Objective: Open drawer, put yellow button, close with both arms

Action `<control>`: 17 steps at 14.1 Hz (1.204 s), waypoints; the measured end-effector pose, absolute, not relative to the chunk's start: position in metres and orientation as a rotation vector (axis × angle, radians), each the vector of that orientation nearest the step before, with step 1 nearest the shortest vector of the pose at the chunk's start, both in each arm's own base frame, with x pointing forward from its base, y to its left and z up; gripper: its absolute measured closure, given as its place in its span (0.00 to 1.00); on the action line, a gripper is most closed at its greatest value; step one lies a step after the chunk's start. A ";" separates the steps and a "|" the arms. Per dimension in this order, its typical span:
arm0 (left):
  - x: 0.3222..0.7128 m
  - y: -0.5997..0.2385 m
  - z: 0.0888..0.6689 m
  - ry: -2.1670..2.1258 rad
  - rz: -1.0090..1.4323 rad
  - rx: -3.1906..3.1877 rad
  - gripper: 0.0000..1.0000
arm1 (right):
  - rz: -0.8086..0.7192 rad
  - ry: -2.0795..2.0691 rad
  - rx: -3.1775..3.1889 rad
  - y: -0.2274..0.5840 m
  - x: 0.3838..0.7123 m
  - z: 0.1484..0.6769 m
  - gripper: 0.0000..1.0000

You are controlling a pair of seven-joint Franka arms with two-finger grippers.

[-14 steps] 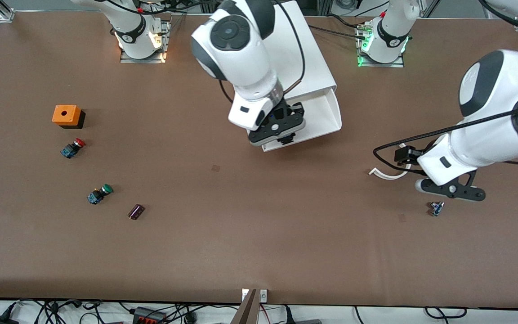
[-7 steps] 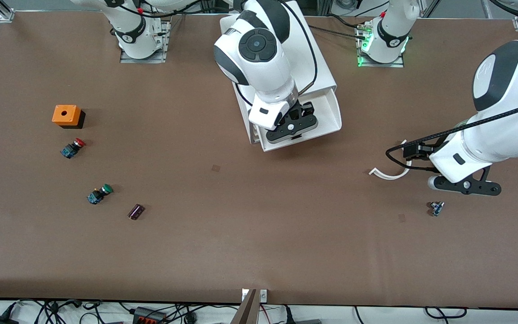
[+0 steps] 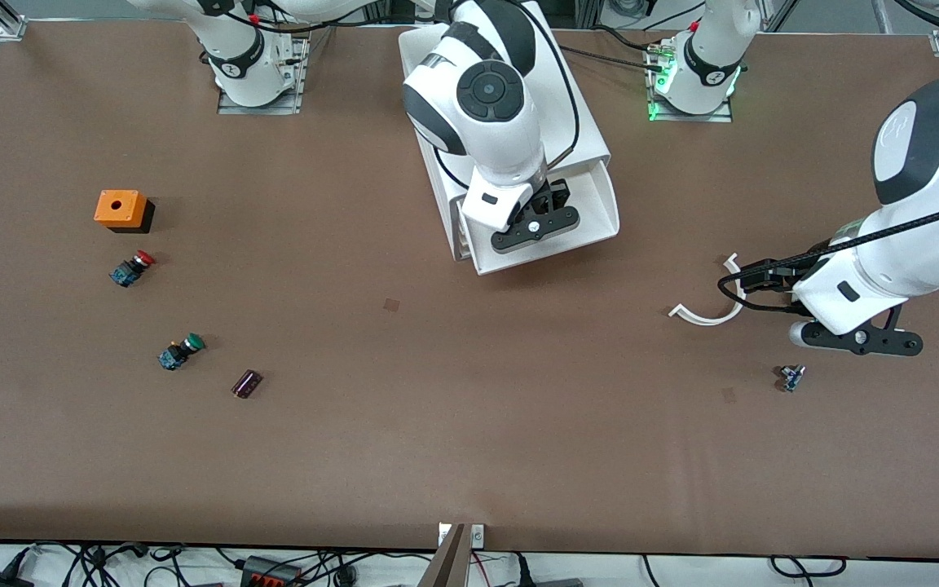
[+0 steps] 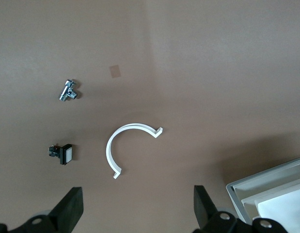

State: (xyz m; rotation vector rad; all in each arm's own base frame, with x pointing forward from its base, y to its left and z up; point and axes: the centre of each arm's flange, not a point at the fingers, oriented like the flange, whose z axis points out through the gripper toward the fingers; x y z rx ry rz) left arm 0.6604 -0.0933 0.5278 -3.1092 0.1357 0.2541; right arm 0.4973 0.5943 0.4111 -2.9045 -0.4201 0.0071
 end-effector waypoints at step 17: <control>0.660 -0.099 0.528 0.142 0.254 -3.109 0.00 | -0.029 -0.340 -2.927 0.603 0.495 0.405 0.00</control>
